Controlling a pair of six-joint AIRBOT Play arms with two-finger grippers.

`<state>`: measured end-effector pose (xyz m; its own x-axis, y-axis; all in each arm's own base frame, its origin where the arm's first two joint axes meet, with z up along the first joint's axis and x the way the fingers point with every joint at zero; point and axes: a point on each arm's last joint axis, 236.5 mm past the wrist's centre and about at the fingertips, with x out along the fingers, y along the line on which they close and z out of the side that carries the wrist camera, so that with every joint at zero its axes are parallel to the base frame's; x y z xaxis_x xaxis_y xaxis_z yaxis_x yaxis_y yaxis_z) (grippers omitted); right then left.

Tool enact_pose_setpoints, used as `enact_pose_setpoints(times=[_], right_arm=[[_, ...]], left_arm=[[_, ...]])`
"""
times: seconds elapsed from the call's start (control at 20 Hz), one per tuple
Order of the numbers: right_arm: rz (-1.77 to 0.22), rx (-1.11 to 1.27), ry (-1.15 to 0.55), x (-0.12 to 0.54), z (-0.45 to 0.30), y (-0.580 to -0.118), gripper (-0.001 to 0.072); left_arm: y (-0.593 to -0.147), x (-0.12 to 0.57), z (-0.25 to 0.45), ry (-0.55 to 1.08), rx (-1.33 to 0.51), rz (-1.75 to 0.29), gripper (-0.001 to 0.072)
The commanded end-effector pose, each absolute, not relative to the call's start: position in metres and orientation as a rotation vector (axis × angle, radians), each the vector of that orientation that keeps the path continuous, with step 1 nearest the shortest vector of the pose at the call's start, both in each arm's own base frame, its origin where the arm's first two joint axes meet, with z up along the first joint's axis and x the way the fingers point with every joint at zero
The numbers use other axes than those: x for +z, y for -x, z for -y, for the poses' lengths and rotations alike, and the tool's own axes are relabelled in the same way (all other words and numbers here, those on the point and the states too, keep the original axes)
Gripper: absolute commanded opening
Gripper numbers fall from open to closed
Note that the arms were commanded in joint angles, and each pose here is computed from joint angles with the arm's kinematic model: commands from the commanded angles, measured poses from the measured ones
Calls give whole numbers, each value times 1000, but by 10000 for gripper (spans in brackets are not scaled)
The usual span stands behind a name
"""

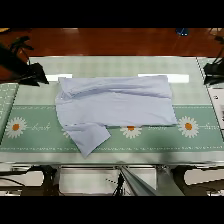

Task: Fold the shirts.

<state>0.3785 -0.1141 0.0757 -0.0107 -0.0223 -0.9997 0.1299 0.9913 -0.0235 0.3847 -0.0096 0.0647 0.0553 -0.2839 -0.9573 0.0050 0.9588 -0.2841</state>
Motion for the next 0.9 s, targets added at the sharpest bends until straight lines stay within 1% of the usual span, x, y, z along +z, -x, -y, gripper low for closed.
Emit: enact_pose_setpoints(times=[0.0, 0.1, 0.2, 0.25, 0.35, 0.5, 0.65, 0.85], right_arm=[[-1614, -145, -170, 72, 132, -337, 315], [-1626, -90, -241, 45, 122, -322, 324], [-1583, -8, -322, 25, 104, -322, 423], [-1559, 23, -343, 18, 97, -325, 441], [-1512, 79, -366, 8, 85, -333, 480], [-1410, 134, -431, 9, 68, -356, 480], [-1346, 144, -461, 14, 64, -371, 479], [-1357, 153, -467, 14, 61, -368, 478]], left_arm=[[-329, 47, -1, 295, -172, -1530, 522], [-292, 14, 12, 395, -176, -1553, 522], [-259, -15, 40, 501, -252, -1575, 522], [-245, -30, 51, 540, -268, -1597, 523], [-219, -59, 71, 631, -278, -1653, 606], [-198, -93, 85, 660, -250, -1681, 605], [-205, -108, 94, 655, -228, -1626, 594], [-246, -114, 104, 681, -151, -1459, 565]])
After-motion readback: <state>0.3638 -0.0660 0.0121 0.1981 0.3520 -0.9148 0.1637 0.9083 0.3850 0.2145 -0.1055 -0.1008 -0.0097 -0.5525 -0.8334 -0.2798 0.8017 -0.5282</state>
